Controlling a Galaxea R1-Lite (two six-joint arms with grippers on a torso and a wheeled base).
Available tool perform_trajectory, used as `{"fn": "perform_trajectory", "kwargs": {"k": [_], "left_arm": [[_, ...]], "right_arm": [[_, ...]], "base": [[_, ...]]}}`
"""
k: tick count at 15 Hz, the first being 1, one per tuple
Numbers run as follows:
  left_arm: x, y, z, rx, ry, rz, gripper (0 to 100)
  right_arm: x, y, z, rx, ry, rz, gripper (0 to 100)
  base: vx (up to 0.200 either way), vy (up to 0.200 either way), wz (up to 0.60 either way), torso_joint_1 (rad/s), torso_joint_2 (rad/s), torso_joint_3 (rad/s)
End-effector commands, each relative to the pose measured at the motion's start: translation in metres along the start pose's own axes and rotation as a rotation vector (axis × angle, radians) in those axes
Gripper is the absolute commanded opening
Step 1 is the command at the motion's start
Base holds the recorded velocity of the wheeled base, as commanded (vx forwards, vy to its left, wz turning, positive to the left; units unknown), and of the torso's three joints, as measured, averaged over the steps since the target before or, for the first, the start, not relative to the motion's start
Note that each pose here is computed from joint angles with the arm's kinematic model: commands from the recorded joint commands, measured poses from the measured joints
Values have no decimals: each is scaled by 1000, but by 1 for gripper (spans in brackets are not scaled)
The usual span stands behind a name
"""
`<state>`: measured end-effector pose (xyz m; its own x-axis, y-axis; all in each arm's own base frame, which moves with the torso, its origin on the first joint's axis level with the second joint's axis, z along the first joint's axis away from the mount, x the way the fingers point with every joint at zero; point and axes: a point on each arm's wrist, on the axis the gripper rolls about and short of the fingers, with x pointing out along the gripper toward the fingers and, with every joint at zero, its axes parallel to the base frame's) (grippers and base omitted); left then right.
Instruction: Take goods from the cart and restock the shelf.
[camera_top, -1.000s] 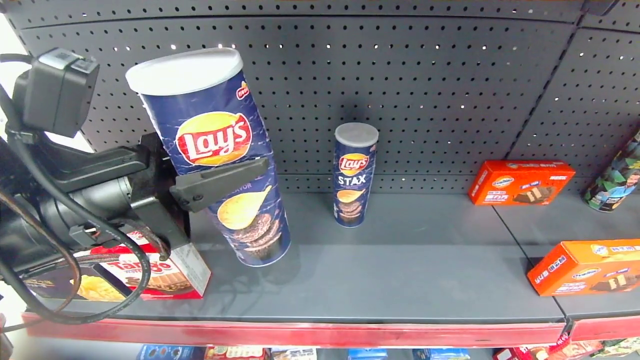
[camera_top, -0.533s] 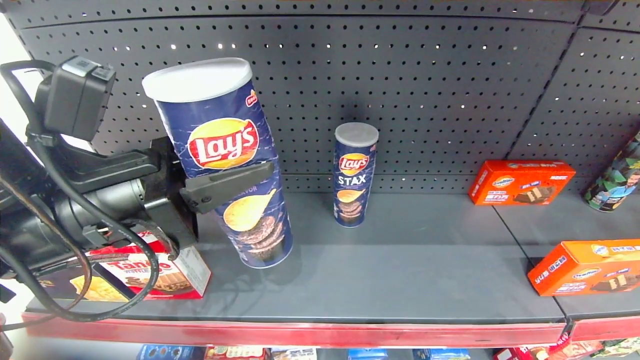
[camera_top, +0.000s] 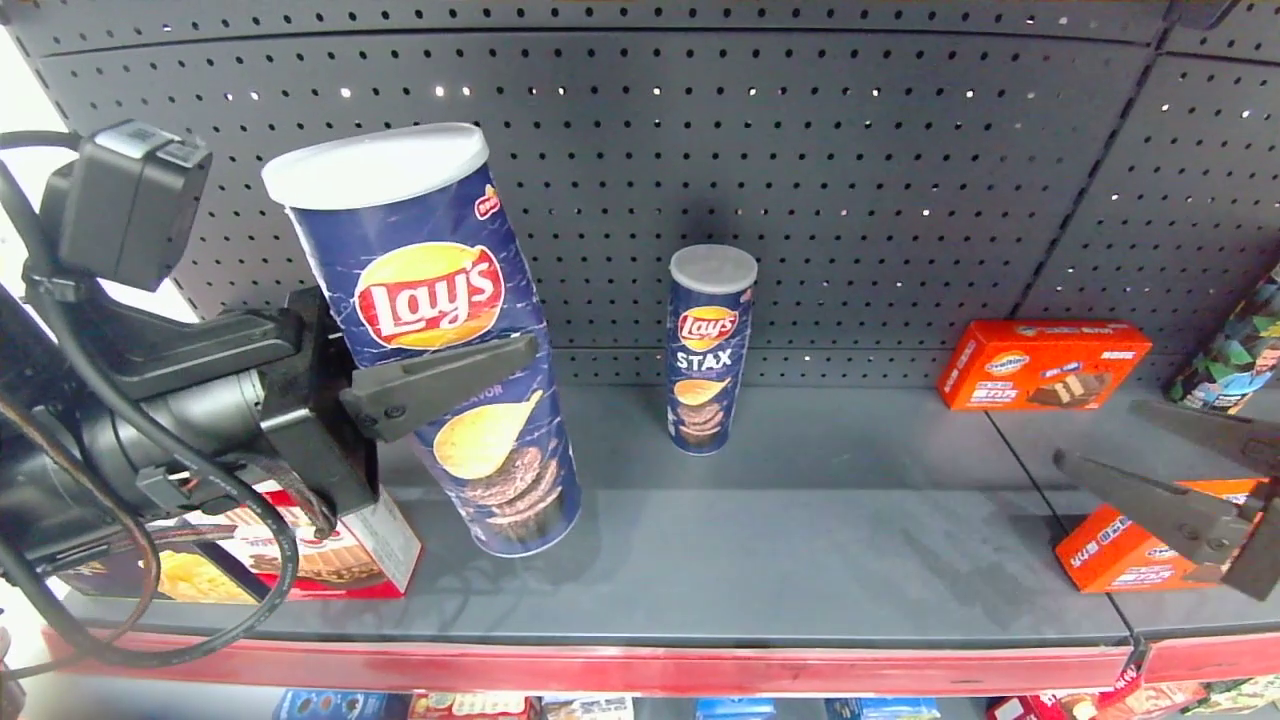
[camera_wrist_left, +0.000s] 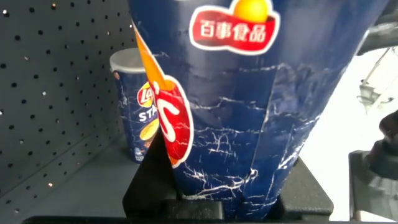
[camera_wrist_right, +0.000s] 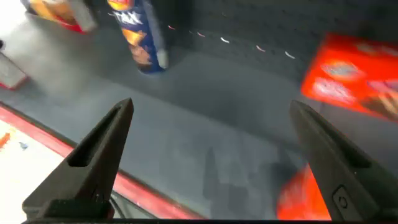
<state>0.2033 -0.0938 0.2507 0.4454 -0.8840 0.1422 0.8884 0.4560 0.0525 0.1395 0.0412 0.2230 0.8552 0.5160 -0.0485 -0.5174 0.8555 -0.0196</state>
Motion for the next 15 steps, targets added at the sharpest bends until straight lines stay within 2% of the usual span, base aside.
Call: {"fn": "perform_trajectory", "kwargs": {"k": [1,5,7,12,13,14,15], "left_arm": [[-2,-2,3,4,-10,-1,0],[-2,-2,3,2,-8,-4,0],[-2,-2,3,0,-7,-7,0],[-2,-2,4,-19,-13,-9,0],[-1,-2,5,-19,-16,-10,0],[-2,-2,4,-20,-15,-9,0],[-2,-2,4,-20,-15,-11,0]], "right_arm": [[38,-9,-6,7,53,89,100],[72,-14,5,-64,36,214,100],[93,-19,7,-113,24,327,100],[147,-32,26,-182,-36,419,100],[158,-31,28,-185,-49,465,100],[168,-30,31,-190,-77,585,100],[174,-29,32,-192,-88,640,100]], "base": [[0,0,0,0,0,0],[0,0,0,0,0,0],[0,0,0,0,0,0],[0,0,0,0,0,0],[0,0,0,0,0,0],[0,0,0,0,0,0],[0,0,0,0,0,0]]}}
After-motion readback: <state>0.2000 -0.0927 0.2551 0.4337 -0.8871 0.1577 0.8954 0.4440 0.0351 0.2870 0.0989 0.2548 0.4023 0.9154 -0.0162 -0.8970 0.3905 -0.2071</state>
